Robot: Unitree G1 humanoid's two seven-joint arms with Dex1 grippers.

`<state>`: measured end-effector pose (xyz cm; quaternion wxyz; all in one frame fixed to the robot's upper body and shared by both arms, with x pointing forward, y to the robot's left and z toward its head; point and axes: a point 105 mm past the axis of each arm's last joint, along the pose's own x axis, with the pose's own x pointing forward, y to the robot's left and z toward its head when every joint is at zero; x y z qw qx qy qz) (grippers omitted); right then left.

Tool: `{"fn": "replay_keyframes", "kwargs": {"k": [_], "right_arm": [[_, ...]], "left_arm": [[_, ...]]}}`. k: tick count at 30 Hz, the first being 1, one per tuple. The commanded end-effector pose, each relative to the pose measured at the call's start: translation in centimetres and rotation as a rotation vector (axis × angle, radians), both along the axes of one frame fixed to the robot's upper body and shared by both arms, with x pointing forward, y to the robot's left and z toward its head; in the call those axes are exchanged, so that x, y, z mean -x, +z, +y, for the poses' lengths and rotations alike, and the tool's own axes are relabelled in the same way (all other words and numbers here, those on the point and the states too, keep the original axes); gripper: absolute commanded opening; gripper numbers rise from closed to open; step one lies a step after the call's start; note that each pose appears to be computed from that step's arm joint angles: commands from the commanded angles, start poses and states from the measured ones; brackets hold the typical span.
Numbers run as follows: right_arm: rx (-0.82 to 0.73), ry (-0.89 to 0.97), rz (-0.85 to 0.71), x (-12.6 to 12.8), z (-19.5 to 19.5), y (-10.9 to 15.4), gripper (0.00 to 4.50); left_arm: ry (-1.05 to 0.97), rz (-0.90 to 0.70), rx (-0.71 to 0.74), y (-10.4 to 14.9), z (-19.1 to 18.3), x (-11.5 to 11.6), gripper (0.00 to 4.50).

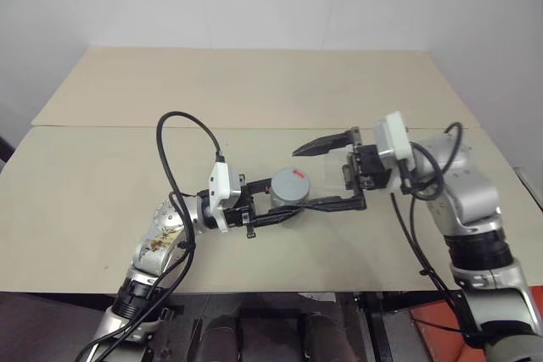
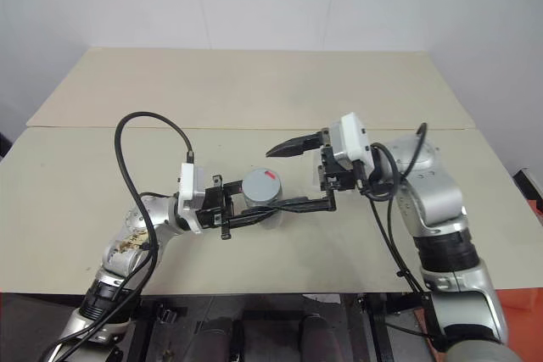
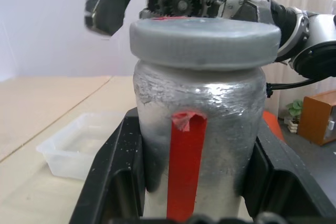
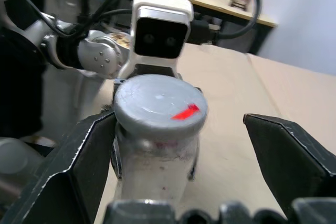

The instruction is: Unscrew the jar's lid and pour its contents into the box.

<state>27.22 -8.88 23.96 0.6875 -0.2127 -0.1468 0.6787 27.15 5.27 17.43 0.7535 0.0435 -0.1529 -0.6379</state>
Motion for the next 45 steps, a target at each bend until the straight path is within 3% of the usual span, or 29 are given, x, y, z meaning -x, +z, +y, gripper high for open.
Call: {"fn": "replay_keyframes", "kwargs": {"k": [1,13,24,45], "right_arm": [[-0.114,-0.046,-0.101,1.9,0.4,2.4,4.48],[-0.320,-0.364,0.008,1.9,3.5,1.5,4.48],[-0.230,-0.403,0.019,1.1,4.2,-0.2,4.48],[-0.256,-0.454,0.034,0.5,1.2,-0.5,4.48]], "left_arm": [[0.030,-0.008,-0.022,-0.1,0.1,-0.7,1.93],[0.080,-0.025,0.001,-0.2,-0.8,-1.5,1.93],[0.090,-0.041,0.016,0.1,-0.8,-1.6,1.93],[0.155,-0.005,0.050,-0.4,0.7,-2.2,1.93]]}}
